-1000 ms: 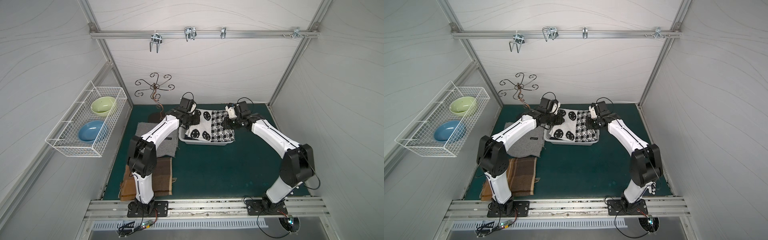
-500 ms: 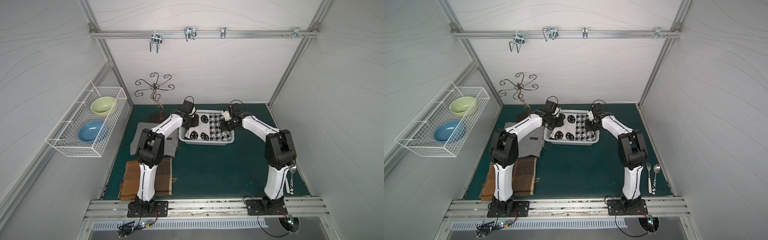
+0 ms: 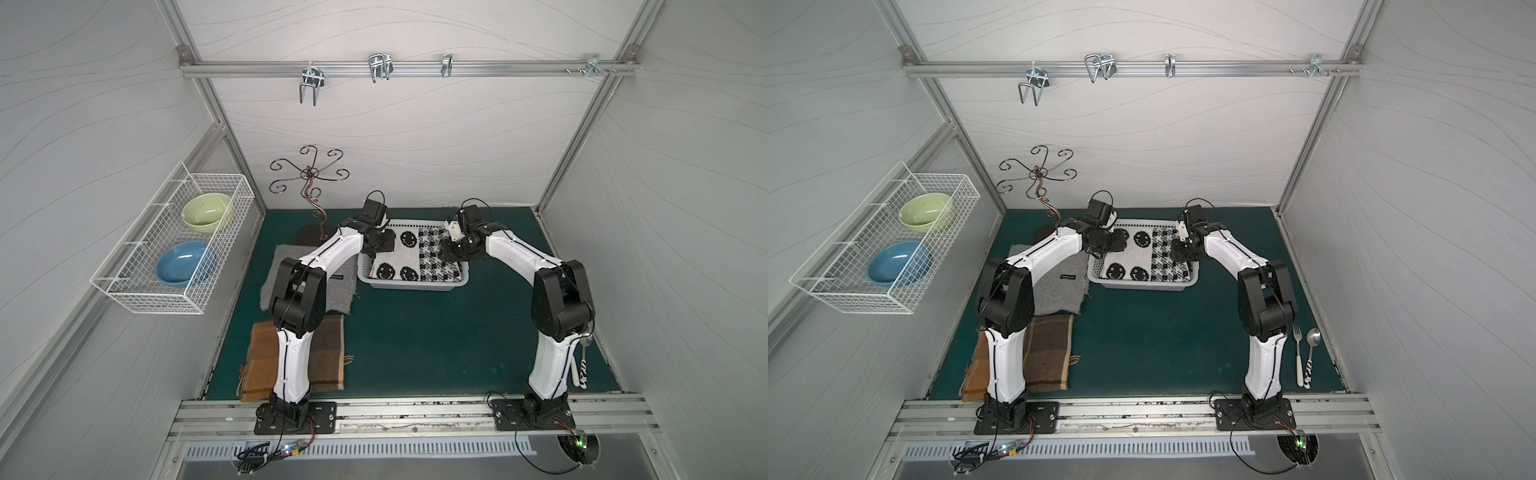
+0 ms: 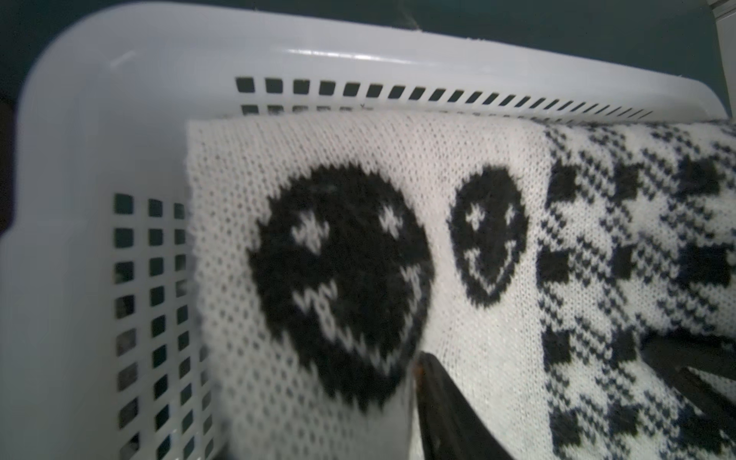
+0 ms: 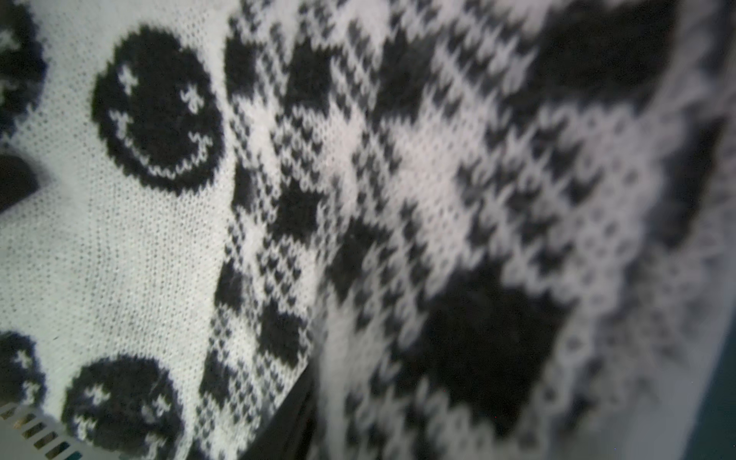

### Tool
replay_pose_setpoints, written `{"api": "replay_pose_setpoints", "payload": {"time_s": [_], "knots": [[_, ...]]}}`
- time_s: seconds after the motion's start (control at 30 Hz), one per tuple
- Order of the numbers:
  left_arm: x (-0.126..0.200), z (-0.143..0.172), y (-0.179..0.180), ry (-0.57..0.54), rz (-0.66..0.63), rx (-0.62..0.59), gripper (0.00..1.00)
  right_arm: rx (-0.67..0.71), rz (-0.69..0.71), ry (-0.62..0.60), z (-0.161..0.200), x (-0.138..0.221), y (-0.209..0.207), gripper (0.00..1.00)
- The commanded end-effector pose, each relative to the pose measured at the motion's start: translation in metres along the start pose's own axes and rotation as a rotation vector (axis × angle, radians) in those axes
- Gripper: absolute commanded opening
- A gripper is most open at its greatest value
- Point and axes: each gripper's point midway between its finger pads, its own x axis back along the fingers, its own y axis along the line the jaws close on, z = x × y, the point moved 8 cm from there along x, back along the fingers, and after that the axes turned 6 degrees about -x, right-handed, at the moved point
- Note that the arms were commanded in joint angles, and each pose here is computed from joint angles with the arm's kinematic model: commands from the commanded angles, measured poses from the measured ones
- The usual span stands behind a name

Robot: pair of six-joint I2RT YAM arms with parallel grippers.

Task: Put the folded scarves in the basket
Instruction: Place the scarf in the basket.

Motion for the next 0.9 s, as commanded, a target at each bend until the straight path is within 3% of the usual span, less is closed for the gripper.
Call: {"api": "replay_pose_setpoints", "payload": {"time_s": [0.0,0.23,0.43,0.67,0.87], "knots": [[0.036,-0.018,0.0,-0.088,-0.017,-0.013,0.48,0.021,0.036,-0.061,-0.008,0.041,-0.002,0.46],[0.064,-0.017,0.004,-0.122,-0.054,-0.007,0.49,0.032,0.085,-0.11,-0.008,0.073,-0.003,0.47],[0.076,-0.011,-0.006,-0.157,0.042,0.027,0.48,0.03,-0.039,-0.096,-0.013,0.064,0.013,0.42],[0.05,0.002,-0.022,-0.12,0.148,0.042,0.48,0.007,-0.08,-0.015,-0.018,0.021,0.011,0.32],[0.022,0.013,-0.012,-0.057,0.093,0.037,0.46,-0.033,-0.022,0.046,-0.009,-0.007,-0.012,0.25]]}}
